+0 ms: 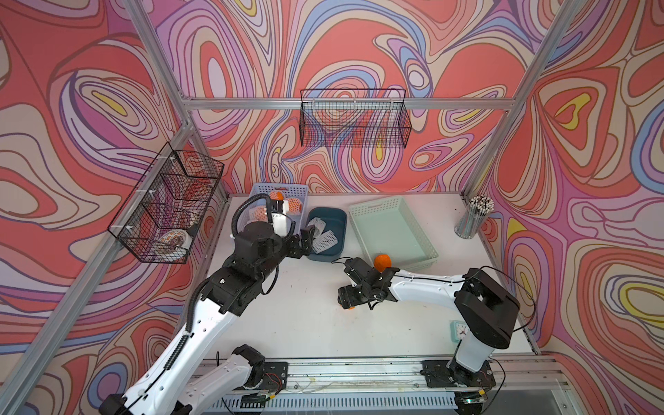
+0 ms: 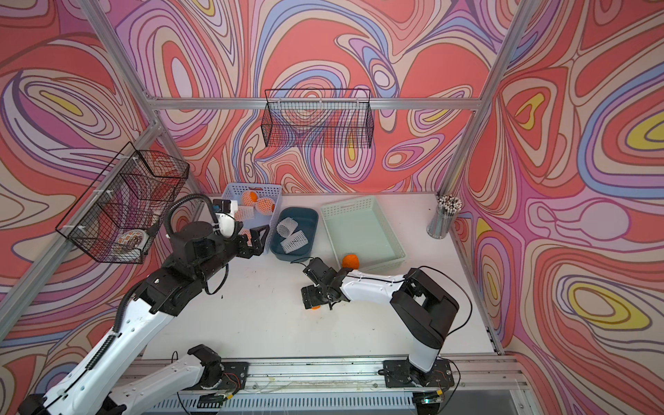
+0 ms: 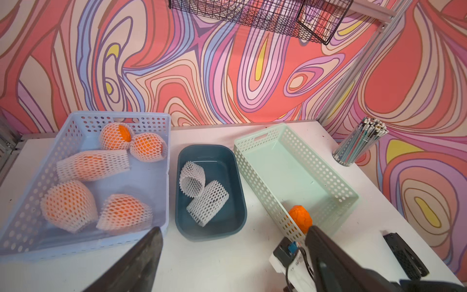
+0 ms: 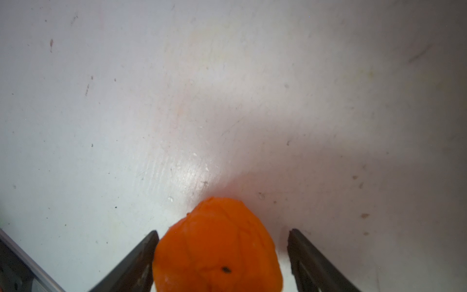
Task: Remove foam nets from oranges
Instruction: Pick up the orange from the center of the board.
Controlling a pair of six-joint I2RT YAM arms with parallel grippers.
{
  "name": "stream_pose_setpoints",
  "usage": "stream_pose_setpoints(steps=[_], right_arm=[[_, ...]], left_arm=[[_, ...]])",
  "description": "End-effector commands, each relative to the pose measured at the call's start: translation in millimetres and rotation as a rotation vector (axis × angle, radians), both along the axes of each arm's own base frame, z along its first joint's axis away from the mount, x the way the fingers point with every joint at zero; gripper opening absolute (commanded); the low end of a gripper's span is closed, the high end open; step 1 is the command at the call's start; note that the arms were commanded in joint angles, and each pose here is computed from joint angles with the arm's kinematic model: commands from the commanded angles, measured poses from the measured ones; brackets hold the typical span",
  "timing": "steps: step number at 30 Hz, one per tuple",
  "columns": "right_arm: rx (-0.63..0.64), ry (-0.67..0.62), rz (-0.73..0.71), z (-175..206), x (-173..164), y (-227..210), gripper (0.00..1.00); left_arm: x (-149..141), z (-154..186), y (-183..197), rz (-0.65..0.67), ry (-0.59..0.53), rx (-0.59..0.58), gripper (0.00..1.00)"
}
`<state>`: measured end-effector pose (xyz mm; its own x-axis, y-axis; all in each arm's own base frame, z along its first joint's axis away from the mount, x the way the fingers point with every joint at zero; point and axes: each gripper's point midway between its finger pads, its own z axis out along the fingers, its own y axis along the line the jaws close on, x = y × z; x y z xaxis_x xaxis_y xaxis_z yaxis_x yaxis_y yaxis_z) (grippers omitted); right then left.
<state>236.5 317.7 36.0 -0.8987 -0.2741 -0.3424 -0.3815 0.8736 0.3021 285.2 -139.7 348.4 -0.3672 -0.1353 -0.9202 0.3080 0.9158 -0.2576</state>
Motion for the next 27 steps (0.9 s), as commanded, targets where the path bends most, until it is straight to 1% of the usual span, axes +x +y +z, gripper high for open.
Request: stream_pose_setpoints(steps=[1,2,6,8,12,17,20,23,27], right_arm=[[0.019,-0.007,0.011,4,2,9,0.76],[0.019,-0.005,0.008,3,2,9,0.74],[0.02,0.006,0.004,3,0,9,0.56],[0.022,0.002,0.002,7,0,9,0.51],[0.024,-0.033,-0.004,26,6,8,0.5],[0.0,-0.119,-0.004,63,18,4,0.5],[-0.027,-0.173,-0.005,87,30,-2,0.5],[-0.044,-0.211,-0.036,109,50,-19,0.5],[-0.04,-0.248,-0.129,133,84,-59,0.5]], left_arm=[[-32,-25,9,-0.02,0.092,-0.013,0.9],[-42,-31,14,-0.024,0.106,-0.015,0.9],[-79,-51,37,-0.004,0.151,-0.003,0.9],[-94,-54,50,0.015,0.142,-0.006,0.9],[-116,-56,69,0.047,0.133,0.007,0.91],[-132,-60,63,-0.026,0.144,-0.016,0.91],[-138,-60,61,-0.049,0.126,-0.035,0.91],[-142,-56,59,-0.077,0.103,-0.052,0.91],[-141,-59,56,-0.087,0.114,-0.051,0.91]])
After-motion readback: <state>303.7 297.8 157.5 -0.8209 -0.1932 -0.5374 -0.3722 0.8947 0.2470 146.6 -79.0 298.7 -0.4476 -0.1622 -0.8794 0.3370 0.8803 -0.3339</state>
